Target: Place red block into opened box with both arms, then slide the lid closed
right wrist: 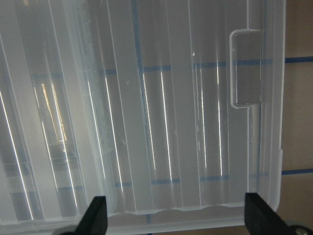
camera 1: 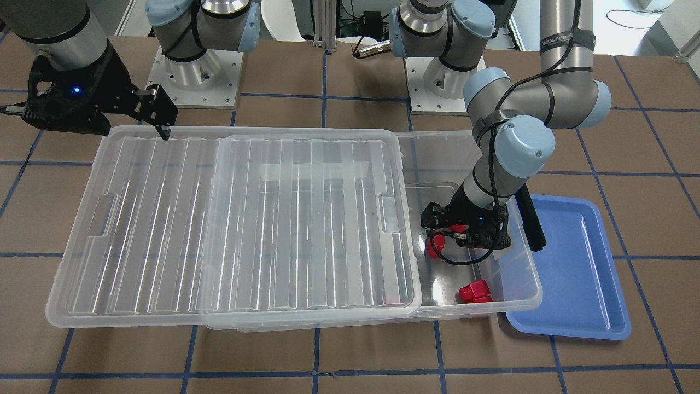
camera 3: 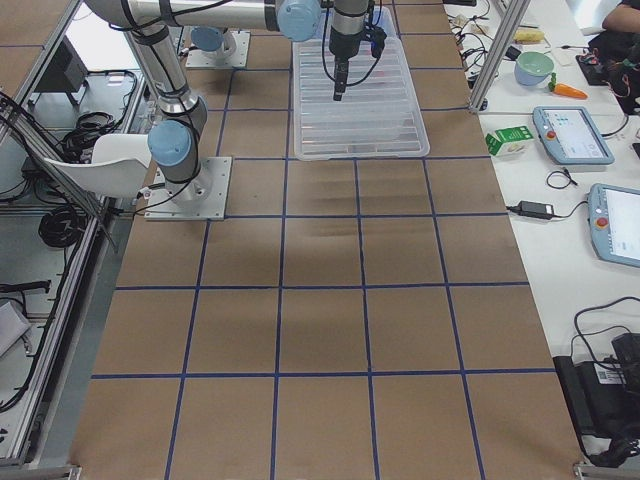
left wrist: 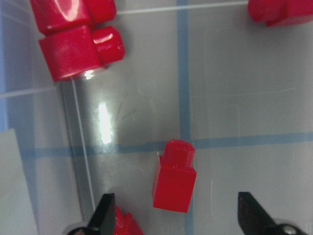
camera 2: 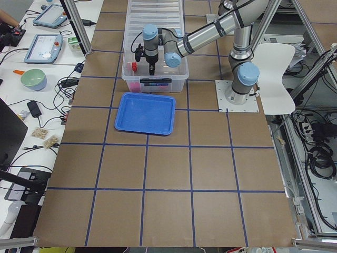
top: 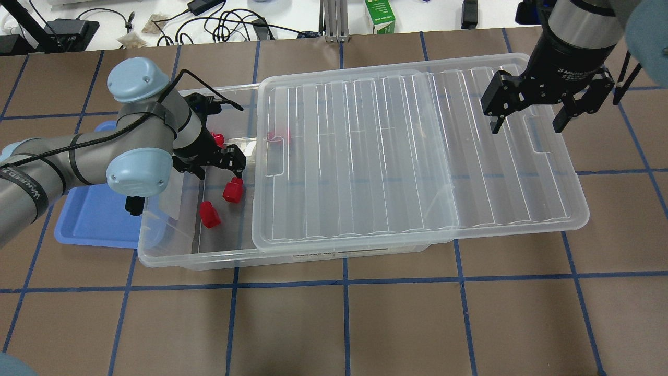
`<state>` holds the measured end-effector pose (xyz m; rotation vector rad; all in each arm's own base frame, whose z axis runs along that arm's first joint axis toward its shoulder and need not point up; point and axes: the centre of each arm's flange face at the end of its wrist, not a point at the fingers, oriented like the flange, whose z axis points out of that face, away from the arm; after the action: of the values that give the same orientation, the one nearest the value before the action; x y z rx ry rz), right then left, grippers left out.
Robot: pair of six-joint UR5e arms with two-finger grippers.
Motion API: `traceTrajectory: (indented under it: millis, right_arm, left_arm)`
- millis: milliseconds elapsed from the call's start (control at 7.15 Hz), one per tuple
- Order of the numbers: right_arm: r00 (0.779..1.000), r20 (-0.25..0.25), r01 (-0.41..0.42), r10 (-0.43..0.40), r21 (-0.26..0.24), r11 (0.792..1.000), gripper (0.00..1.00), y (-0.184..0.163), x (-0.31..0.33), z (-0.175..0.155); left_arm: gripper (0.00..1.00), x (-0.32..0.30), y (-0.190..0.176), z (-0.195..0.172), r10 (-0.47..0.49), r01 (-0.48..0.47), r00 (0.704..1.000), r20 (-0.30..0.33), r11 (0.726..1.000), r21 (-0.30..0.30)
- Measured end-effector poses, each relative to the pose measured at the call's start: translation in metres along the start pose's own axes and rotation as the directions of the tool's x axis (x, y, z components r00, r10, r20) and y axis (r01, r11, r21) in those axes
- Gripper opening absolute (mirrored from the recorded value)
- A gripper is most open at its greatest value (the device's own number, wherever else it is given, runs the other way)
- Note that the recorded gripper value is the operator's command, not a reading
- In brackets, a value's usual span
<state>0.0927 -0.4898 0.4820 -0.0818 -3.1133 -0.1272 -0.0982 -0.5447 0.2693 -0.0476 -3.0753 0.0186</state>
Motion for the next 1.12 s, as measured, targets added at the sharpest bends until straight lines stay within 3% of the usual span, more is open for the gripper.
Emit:
traceTrajectory:
  millis: [280, 699, 1118]
  right_arm:
    - [1.000, 0.000, -0.002, 0.002, -0.002, 1.000, 1.00, -0.001, 0.001, 0.001]
    - [1.000, 0.003, -0.018, 0.018, -0.032, 0.999, 1.00, -0.029, 0.023, 0.026]
    - [0.998, -0.027, 0.062, -0.061, 0.010, 0.998, 1.00, -0.058, 0.126, 0.037]
  left_arm:
    - [0.99, 0.003, -0.012, -0.065, 0.003, -0.003, 1.000, 0.009, 1.000, -0.010]
    - [1.00, 0.016, -0.006, -0.158, 0.012, -0.012, 1.000, 0.020, 1.000, -0.012]
    - [1.00, 0.056, 0.017, -0.191, 0.077, -0.078, 0.992, 0.097, 0.997, 0.009]
